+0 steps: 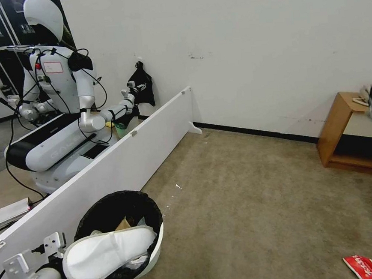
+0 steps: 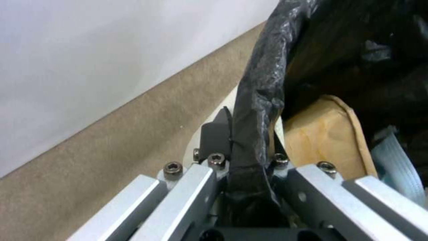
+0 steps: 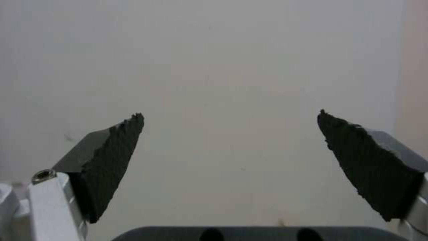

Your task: Pick up the trash bin, then pick up the garbage from the floor and place it into the trash bin.

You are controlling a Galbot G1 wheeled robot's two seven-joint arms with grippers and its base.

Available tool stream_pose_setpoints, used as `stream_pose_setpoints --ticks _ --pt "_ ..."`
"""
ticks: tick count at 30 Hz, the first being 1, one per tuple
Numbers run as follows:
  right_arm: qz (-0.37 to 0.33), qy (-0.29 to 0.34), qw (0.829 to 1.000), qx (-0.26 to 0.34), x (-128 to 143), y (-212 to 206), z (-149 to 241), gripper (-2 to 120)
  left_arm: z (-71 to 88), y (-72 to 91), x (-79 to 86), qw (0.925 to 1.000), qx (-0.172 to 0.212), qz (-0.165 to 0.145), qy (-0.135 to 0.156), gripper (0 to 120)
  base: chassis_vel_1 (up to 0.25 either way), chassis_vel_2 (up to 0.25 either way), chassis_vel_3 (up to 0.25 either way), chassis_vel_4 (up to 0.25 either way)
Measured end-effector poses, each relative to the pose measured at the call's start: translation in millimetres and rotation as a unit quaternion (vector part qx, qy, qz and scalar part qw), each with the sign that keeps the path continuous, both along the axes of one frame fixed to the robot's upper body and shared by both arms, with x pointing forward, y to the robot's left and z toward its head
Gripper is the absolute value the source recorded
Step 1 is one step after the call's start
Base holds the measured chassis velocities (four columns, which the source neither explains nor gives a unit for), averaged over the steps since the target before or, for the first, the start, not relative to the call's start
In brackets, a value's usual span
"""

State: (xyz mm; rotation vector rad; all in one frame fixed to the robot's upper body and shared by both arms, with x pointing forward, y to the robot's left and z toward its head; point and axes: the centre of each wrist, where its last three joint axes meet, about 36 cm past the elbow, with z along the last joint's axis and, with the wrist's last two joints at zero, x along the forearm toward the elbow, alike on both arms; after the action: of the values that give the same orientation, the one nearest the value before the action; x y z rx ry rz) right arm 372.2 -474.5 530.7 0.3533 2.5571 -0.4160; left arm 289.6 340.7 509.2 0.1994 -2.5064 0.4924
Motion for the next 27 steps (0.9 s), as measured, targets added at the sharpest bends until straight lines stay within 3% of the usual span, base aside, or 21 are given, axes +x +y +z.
stream_pose_setpoints --ticks 7,27 --pt "-0.016 0.024 1.000 -0.007 -29 8 -21 99 -2.6 -2.2 0.6 1.0000 0.000 -0.004 0.001 1 -0.026 -0.028 -0.025 -0.033" --pt "-0.032 0.030 0.999 0.009 -41 24 -36 99 -5.1 -3.7 2.8 0.9999 -0.008 -0.004 -0.006 1 -0.106 -0.102 -0.092 -0.097"
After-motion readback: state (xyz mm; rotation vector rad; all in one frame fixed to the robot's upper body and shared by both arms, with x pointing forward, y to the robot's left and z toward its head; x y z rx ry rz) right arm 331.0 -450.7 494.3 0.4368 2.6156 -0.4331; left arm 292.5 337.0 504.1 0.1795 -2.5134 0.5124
